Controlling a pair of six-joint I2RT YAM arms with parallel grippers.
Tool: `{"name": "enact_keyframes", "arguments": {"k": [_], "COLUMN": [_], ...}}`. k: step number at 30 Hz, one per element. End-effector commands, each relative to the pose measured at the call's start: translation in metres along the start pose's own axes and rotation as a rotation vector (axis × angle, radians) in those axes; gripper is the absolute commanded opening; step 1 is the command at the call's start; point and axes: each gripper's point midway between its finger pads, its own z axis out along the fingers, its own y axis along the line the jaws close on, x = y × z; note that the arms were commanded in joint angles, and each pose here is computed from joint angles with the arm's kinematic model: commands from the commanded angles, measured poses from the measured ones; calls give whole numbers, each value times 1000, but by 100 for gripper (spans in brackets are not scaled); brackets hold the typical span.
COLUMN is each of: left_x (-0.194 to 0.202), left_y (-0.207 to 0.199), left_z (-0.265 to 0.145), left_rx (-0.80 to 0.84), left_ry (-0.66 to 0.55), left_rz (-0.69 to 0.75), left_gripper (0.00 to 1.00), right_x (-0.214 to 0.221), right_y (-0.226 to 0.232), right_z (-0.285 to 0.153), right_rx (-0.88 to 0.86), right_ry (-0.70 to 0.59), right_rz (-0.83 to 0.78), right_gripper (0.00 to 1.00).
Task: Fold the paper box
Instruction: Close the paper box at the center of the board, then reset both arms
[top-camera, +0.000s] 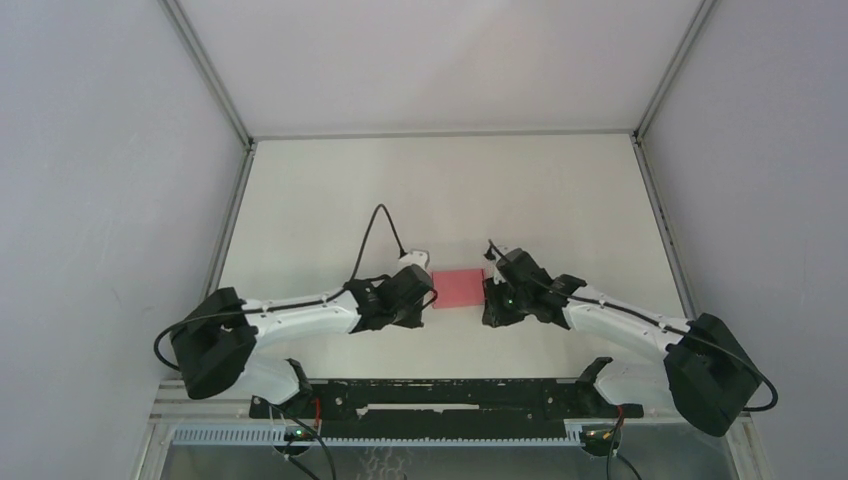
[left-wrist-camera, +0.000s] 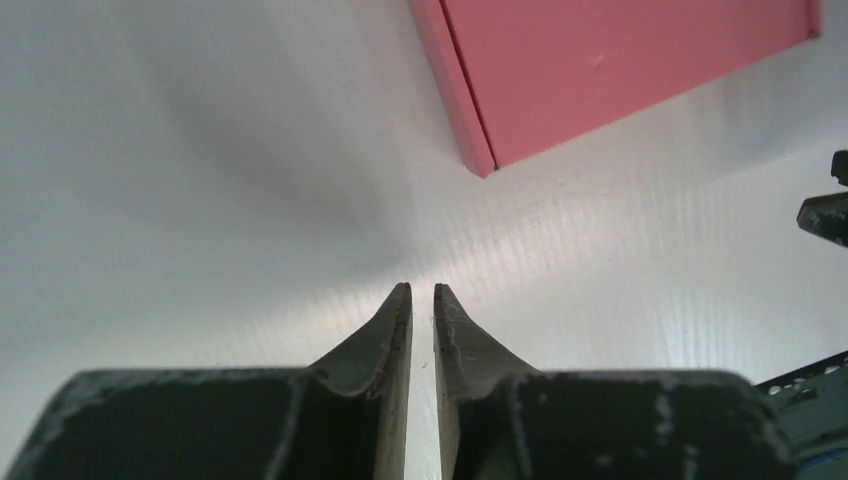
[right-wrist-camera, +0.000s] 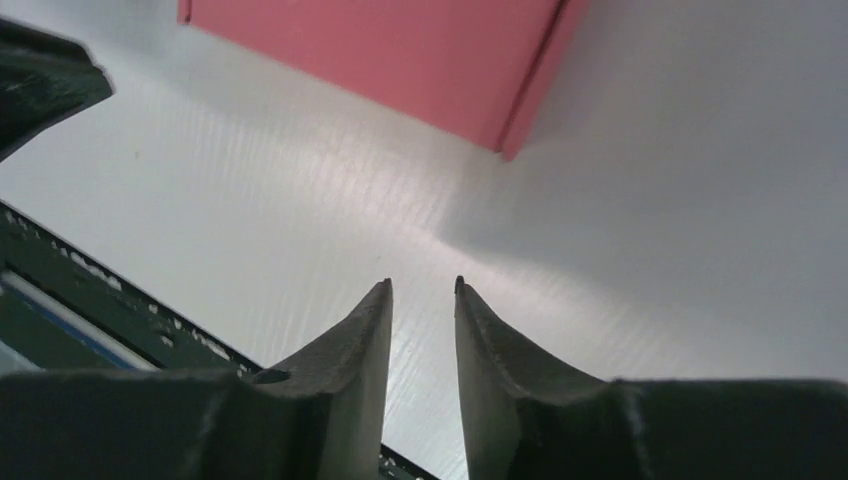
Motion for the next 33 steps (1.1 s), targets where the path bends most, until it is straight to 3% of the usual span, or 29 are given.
{"name": "enact_keyframes", "arguments": {"k": [1, 2, 4, 6, 7, 8, 9, 15, 17, 22, 29, 33], "left_x": [-36, -40, -55, -75, -85, -97, -108, -145, -141, -130, -149, -151], "left_y": [19, 27, 45, 62, 70, 80, 93, 172, 200, 250, 276, 288], "left_z": [-17, -19, -29, -42, -51, -60, -70, -111, -116, -119, -111, -113], "left_rx": [-26, -47, -85, -122, -146, -173, -212, -438, -520, -714, -633, -673], "left_ry": [-95, -104, -152, -222, -260, -302, -341, -522, -552, -672, -742, -763], "left_rz": [-59, -69, -93, -131, -145, -157, -163, -294, -367, -343, -323, -264], "left_gripper": [22, 24, 34, 48, 66, 96, 99, 100, 100, 100, 100, 100], "right_x": [-43, -51, -72, -94, -107, -118, -129, -178, -182, -177, -154, -148], "right_y": [-11, -17, -25, -31, -34, -38, -46, -79, -107, -173, -220, -232], "right_z": [-20, -24, -38, -52, -60, -67, -74, -110, -121, -145, -155, -146], "right_rx": [11, 27, 47, 71, 93, 120, 162, 263, 282, 371, 563, 609], "right_ry": [-135, -168, -249, -328, -371, -409, -448, -705, -754, -977, -1120, -1110], "right_rz": [48, 60, 68, 53, 37, 26, 19, -93, 8, 131, 201, 204], "right_gripper": [41, 47, 95, 99, 99, 100, 100, 100, 100, 100, 100, 100]}}
